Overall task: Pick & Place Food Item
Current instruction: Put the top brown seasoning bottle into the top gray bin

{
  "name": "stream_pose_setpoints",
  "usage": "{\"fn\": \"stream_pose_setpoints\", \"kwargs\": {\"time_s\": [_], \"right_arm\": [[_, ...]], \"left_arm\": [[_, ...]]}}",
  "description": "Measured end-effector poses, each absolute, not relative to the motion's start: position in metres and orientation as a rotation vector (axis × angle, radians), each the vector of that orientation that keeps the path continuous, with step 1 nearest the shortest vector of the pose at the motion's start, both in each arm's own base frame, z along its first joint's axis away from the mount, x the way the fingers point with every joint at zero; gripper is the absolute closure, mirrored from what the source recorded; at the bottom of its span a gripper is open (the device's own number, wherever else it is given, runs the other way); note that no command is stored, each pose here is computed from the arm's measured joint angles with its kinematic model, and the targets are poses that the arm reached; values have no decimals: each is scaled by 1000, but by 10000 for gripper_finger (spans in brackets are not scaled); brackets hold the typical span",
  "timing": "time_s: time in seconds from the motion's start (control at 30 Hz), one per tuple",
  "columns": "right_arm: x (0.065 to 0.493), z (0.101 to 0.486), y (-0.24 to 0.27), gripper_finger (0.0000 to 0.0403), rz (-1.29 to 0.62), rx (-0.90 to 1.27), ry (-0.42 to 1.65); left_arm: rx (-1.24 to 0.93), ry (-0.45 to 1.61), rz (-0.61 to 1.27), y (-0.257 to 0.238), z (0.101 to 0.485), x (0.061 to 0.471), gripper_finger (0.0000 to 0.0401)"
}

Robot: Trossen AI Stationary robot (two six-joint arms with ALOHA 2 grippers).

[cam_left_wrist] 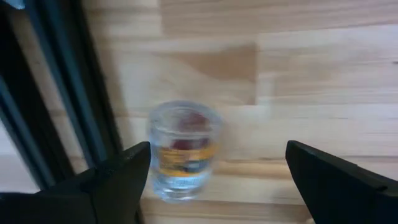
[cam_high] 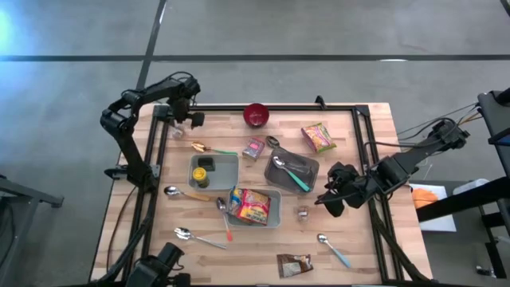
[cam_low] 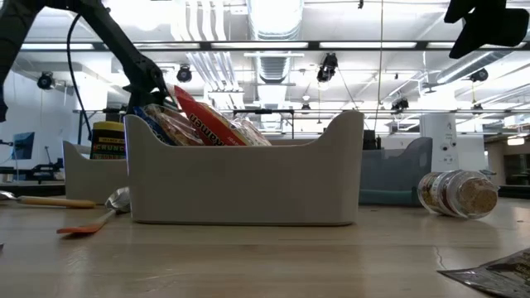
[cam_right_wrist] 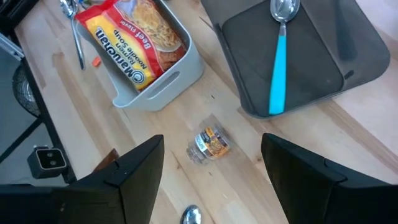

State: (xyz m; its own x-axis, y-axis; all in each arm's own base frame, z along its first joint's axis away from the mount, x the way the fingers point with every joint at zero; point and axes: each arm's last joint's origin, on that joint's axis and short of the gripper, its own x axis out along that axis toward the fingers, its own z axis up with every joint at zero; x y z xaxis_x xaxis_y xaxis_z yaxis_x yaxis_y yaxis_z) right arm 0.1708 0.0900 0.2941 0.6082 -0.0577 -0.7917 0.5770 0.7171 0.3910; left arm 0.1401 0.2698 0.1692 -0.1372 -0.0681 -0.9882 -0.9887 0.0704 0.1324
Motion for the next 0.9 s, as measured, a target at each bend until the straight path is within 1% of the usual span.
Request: {"fn": "stream_pose_setpoints", "kwargs": {"time_s": [0.13, 0.33, 0.5, 0.57, 0.7, 0.9], "right_arm": [[170, 294, 91, 138, -395, 687, 847], [170, 294, 91, 138, -394, 685, 848], [170, 294, 91, 138, -393, 684, 848], [170, 294, 91, 138, -394, 685, 848], [170, 294, 91, 138, -393, 685, 848], [171, 294, 91, 138, -390, 689, 844]], "left_arm": [[-1153, 1394, 1222, 269, 168, 140, 55], [-1153, 1425, 1205, 265, 165, 139, 117], [-1105, 1495, 1131, 259, 161, 141, 156], [-1079, 1531, 1089, 255, 159, 142, 163], [-1022, 1610, 1008, 246, 153, 143, 166], [-956, 1640, 1022, 241, 149, 147, 167]]}}
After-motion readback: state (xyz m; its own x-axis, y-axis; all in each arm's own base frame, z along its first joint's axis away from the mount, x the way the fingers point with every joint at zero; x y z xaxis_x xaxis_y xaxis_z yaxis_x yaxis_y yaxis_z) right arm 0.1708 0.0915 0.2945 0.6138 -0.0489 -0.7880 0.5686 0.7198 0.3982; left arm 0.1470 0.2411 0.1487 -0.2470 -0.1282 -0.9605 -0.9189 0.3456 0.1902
